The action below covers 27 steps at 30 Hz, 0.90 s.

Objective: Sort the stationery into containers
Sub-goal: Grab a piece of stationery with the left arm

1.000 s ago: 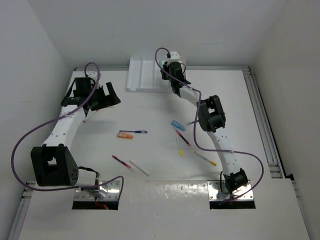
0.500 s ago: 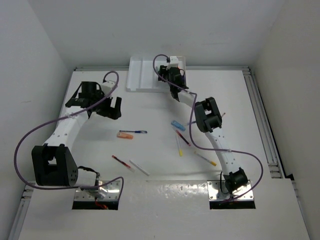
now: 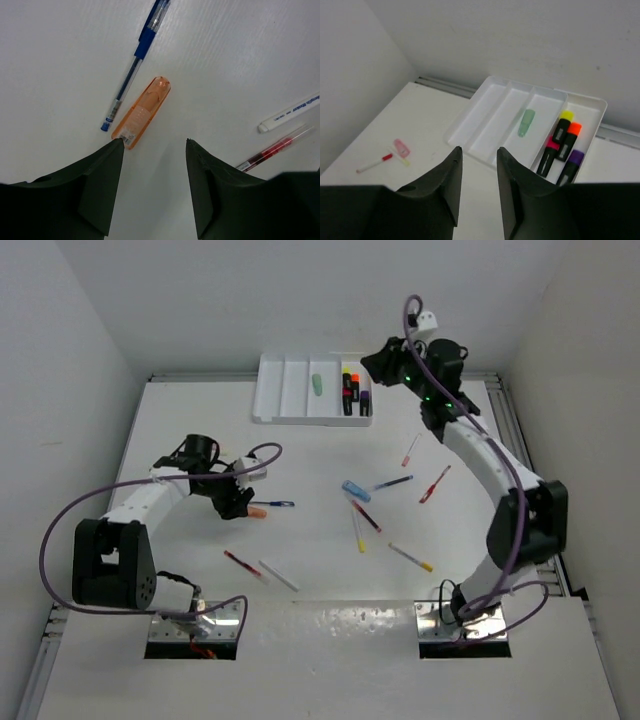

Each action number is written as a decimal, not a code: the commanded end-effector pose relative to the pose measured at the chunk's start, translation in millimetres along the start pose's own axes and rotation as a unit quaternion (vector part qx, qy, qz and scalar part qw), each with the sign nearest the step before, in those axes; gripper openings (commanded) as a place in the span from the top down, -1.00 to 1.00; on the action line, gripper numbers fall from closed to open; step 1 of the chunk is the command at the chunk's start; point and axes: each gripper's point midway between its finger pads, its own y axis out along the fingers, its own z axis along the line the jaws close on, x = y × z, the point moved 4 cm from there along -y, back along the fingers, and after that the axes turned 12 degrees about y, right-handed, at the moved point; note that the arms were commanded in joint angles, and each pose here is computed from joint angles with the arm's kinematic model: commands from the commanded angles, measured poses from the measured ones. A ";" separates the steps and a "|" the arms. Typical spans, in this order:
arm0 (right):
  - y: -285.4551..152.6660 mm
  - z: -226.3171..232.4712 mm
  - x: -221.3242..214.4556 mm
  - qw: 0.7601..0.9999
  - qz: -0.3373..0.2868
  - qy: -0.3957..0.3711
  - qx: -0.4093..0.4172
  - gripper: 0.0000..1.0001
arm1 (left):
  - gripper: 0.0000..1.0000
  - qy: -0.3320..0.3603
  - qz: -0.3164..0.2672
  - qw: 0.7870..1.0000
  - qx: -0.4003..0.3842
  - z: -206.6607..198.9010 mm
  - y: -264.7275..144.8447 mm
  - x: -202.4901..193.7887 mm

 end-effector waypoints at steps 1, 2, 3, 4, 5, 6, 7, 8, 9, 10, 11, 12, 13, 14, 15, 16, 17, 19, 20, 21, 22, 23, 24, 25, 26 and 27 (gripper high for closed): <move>-52.0 -14.0 -74.7 0.987 0.154 0.053 0.012 0.36 | -0.15 0.101 -0.031 0.994 -0.024 5.4 11.5 6.0; -74.8 -16.3 -85.4 0.982 0.177 0.064 0.008 0.42 | -0.13 0.105 -0.034 0.994 -0.027 8.7 15.5 4.9; -84.8 -16.8 -89.5 0.981 0.183 0.070 0.010 0.42 | -0.12 0.109 -0.035 0.993 -0.027 10.7 17.2 4.3; -100.6 -15.8 -85.5 0.980 0.185 0.077 0.007 0.44 | -0.11 0.117 -0.035 0.992 -0.027 13.9 20.2 2.4; -111.7 -19.0 -101.5 0.975 0.204 0.091 0.007 0.45 | -0.11 0.122 -0.034 0.992 -0.024 16.9 21.2 1.9; -118.9 -19.9 -103.4 0.974 0.206 0.095 0.007 0.46 | -0.11 0.124 -0.032 0.991 -0.024 17.9 22.6 0.2; -129.2 -18.6 -105.8 0.972 0.210 0.102 0.010 0.49 | -0.11 0.135 -0.029 0.990 -0.028 19.8 25.7 -3.8; -132.9 -19.1 -105.8 0.972 0.211 0.104 0.009 0.50 | -0.11 0.132 -0.025 0.990 -0.031 19.1 27.0 -6.1; -135.7 -20.7 -106.5 0.971 0.212 0.107 0.007 0.52 | -0.10 0.133 -0.021 0.990 -0.037 19.5 30.5 -9.9; -140.0 -21.4 -109.1 0.970 0.215 0.112 0.005 0.54 | -0.09 0.133 -0.016 0.990 -0.041 19.7 31.7 -13.3; -141.5 -22.1 -109.2 0.970 0.215 0.116 0.003 0.56 | -0.08 0.134 -0.015 0.990 -0.044 19.2 32.9 -15.2; -142.3 -24.2 -109.4 0.969 0.215 0.119 0.001 0.57 | -0.08 0.135 -0.012 0.990 -0.048 19.7 34.9 -18.8; -142.9 -26.2 -112.1 0.968 0.219 0.123 -0.003 0.59 | -0.08 0.135 -0.011 0.990 -0.048 20.6 36.5 -20.7; -143.2 -27.0 -112.3 0.967 0.219 0.128 -0.004 0.59 | -0.08 0.134 -0.009 0.990 -0.048 21.0 37.4 -22.2; -143.2 -27.3 -112.0 0.966 0.221 0.131 -0.004 0.60 | -0.07 0.133 -0.007 0.990 -0.051 20.2 40.4 -25.8; -142.7 -27.4 -112.2 0.965 0.222 0.137 -0.004 0.62 | -0.07 0.132 -0.006 0.990 -0.052 19.9 41.9 -27.6; -141.5 -29.3 -113.2 0.964 0.225 0.140 -0.005 0.65 | -0.06 0.133 -0.004 0.990 -0.053 20.2 43.0 -30.1; -139.6 -29.1 -112.4 0.962 0.228 0.147 -0.004 0.68 | -0.04 0.128 0.004 0.990 -0.056 21.8 45.9 -34.5; -139.3 -28.9 -112.6 0.962 0.230 0.149 -0.004 0.68 | -0.04 0.125 0.002 0.990 -0.059 22.7 46.2 -33.9; -137.8 -28.3 -110.0 0.963 0.228 0.147 -0.001 0.68 | -0.04 0.124 0.002 0.991 -0.058 23.7 45.9 -33.7; -137.4 -28.2 -110.8 0.962 0.229 0.148 -0.002 0.68 | -0.03 0.124 0.003 0.990 -0.061 23.3 46.9 -34.1; -136.7 -27.5 -109.5 0.962 0.229 0.149 0.000 0.68 | -0.03 0.123 0.006 0.990 -0.062 24.2 47.4 -34.5; -136.6 -26.8 -109.2 0.962 0.229 0.150 0.000 0.68 | -0.03 0.123 0.008 0.990 -0.065 23.9 48.2 -34.6; -135.6 -25.3 -108.6 0.962 0.230 0.149 0.002 0.68 | -0.02 0.124 0.012 0.990 -0.069 22.9 49.6 -36.0; -135.3 -24.6 -107.8 0.962 0.230 0.149 0.002 0.68 | -0.02 0.125 0.019 0.989 -0.073 22.2 49.7 -37.9; -135.0 -23.9 -107.4 0.962 0.230 0.148 0.003 0.68 | -0.02 0.128 0.025 0.989 -0.073 22.1 50.1 -39.2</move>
